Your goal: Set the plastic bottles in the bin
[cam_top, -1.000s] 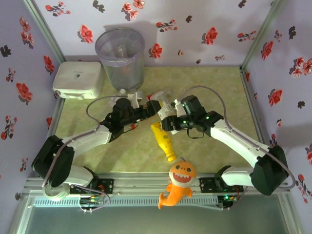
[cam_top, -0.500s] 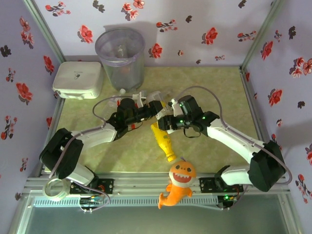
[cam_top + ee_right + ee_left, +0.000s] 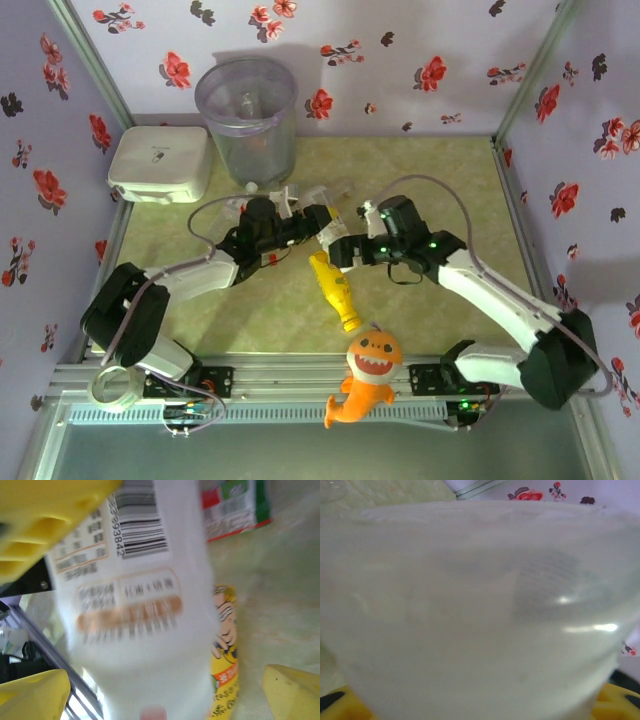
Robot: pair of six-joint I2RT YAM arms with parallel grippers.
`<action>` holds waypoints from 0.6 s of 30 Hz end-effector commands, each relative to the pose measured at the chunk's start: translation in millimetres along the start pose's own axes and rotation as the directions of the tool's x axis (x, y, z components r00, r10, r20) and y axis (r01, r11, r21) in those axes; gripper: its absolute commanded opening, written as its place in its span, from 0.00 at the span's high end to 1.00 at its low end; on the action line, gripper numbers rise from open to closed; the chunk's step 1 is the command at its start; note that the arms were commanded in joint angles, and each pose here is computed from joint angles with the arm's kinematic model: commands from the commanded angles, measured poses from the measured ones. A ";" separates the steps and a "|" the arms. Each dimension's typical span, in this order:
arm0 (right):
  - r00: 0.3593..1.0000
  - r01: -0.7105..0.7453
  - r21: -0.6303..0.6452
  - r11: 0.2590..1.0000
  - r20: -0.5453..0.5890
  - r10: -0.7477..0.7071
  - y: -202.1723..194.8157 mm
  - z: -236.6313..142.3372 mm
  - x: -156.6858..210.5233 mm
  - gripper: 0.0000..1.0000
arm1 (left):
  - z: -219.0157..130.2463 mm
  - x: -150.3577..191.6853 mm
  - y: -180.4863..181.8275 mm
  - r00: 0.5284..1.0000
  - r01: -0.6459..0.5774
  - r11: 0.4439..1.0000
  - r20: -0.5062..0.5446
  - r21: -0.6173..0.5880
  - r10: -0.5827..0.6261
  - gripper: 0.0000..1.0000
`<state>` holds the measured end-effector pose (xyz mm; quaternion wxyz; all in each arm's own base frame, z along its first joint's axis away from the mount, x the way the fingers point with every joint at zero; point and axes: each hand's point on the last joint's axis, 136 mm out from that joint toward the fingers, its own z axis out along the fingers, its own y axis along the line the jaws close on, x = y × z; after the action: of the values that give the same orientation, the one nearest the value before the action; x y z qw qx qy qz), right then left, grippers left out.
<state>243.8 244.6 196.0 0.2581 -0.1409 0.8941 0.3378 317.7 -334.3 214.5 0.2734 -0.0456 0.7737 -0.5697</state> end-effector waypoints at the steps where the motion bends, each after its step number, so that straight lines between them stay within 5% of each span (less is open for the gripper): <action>1: 0.988 -0.064 0.142 0.988 0.147 0.043 -30.6 -35.8 -12.0 0.01 | -3.9 -31.6 -21.6 0.995 -0.097 0.995 0.037 -0.005 0.097 0.75; 5: 0.952 -0.213 0.231 0.950 0.267 0.149 -69.5 -66.0 -12.0 0.01 | -15.9 -74.4 -51.3 0.976 -0.205 0.978 0.073 -0.023 0.206 1.00; 12: 0.930 -0.324 0.339 0.883 0.288 0.230 -109.9 -71.3 10.9 0.01 | -45.0 -173.0 -131.0 0.905 -0.366 0.930 0.230 -0.004 0.358 1.00; 18: 0.931 -0.328 0.379 0.865 0.284 0.229 -117.6 -72.8 16.5 0.02 | -80.2 -268.6 -150.3 0.819 -0.387 0.919 0.430 -0.077 0.381 1.00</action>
<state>253.4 119.0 173.4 0.3284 0.0711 0.9183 0.2095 439.5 -239.5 470.5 0.5284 0.0085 0.6740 -0.5162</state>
